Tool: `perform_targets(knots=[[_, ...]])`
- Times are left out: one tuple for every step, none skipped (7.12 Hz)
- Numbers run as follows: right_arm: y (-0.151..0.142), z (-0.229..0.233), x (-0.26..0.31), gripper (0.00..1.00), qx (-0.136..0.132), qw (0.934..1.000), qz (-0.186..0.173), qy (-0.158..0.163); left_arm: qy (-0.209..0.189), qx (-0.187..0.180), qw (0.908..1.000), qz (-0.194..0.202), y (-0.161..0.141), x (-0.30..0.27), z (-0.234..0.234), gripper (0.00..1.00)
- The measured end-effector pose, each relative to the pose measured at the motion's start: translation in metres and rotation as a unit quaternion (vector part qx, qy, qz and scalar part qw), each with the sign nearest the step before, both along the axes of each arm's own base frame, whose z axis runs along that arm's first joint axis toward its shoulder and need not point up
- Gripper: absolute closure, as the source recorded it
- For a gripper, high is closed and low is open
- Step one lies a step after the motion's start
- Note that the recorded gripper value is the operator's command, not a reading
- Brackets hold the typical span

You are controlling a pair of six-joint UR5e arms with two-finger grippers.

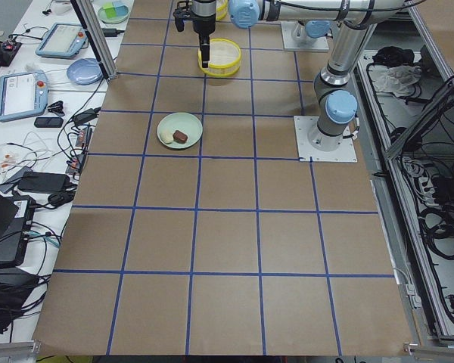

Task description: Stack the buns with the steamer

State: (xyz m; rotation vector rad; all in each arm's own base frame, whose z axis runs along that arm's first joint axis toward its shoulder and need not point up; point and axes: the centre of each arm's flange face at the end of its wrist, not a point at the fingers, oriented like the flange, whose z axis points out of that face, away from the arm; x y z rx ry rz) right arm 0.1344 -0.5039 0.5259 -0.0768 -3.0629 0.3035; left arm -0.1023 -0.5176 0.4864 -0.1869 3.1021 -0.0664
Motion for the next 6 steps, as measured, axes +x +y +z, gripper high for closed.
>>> perform_targets(knots=[[0.002, -0.002, 0.001, 0.0, 0.01, 0.9999, 0.0, -0.004, -0.001, -0.004, 1.0, -0.002, -0.001, 0.001, -0.007, 0.0], [0.006, -0.005, 0.001, 0.0, 0.028, 0.9996, 0.0, -0.006, -0.003, -0.016, 0.9998, -0.009, -0.005, 0.005, -0.012, 0.0], [0.009, -0.007, 0.001, 0.0, 0.04, 0.9992, 0.0, -0.007, -0.006, -0.028, 0.9994, -0.017, -0.011, 0.009, -0.016, 0.0], [0.011, -0.008, 0.001, 0.0, 0.046, 0.9989, 0.0, -0.008, -0.011, -0.042, 0.9989, -0.017, -0.027, 0.016, -0.026, 0.0], [0.011, -0.01, 0.002, 0.0, 0.05, 0.9987, 0.001, -0.008, -0.017, -0.052, 0.9985, -0.006, -0.049, 0.031, -0.047, 0.0], [0.011, -0.013, 0.001, 0.0, 0.055, 0.9985, 0.001, -0.007, -0.02, -0.053, 0.9983, 0.013, -0.075, 0.059, -0.076, 0.0]])
